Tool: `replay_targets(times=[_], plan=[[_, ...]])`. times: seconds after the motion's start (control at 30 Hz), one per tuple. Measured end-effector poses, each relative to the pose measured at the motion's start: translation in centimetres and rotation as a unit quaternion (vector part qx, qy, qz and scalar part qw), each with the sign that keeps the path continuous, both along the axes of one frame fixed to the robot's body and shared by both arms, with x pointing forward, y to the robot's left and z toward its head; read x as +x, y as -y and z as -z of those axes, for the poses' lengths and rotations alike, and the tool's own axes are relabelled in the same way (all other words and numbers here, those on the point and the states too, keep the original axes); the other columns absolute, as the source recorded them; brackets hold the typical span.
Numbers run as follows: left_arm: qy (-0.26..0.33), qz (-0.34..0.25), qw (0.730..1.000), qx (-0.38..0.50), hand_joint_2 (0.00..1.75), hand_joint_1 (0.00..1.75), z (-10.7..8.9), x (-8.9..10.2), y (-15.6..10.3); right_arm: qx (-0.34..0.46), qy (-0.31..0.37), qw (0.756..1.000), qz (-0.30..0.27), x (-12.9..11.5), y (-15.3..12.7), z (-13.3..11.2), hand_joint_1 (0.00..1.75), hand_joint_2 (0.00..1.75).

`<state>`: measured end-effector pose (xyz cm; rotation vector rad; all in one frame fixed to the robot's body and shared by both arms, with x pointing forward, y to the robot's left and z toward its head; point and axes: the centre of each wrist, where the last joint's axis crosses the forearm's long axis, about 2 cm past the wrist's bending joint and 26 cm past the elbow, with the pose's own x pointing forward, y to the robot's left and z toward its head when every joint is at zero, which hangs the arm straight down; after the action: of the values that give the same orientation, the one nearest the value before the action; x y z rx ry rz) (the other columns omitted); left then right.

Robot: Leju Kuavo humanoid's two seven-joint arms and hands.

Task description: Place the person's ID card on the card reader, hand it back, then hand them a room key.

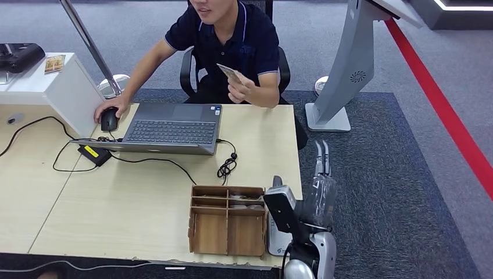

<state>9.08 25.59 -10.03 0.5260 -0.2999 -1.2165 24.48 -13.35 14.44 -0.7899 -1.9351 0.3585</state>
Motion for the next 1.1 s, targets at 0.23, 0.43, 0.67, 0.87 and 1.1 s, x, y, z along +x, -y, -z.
replay_targets(times=[0.23,0.43,0.67,0.87,1.1], plan=[[0.000,-0.003,1.000,-0.003,0.00,0.00,0.0,0.0,0.0,0.059,-0.064,0.996,0.005,-0.4,-0.1,0.4,0.00,1.75],[0.000,-0.005,1.000,-0.006,0.00,0.00,0.0,0.0,0.0,0.066,-0.093,0.993,-0.007,-1.4,0.1,0.8,0.00,1.75],[0.002,-0.010,1.000,-0.006,0.00,0.00,0.0,0.0,-0.1,0.052,-0.107,0.993,-0.022,-2.8,0.6,1.3,0.00,1.75],[0.002,-0.010,1.000,-0.006,0.00,0.00,0.0,0.0,-0.1,0.042,-0.104,0.993,-0.034,-3.3,0.8,1.5,0.00,1.75],[0.002,-0.011,1.000,-0.006,0.00,0.00,0.0,0.0,-0.1,0.033,-0.110,0.993,-0.038,-3.7,1.0,1.6,0.00,1.75]])
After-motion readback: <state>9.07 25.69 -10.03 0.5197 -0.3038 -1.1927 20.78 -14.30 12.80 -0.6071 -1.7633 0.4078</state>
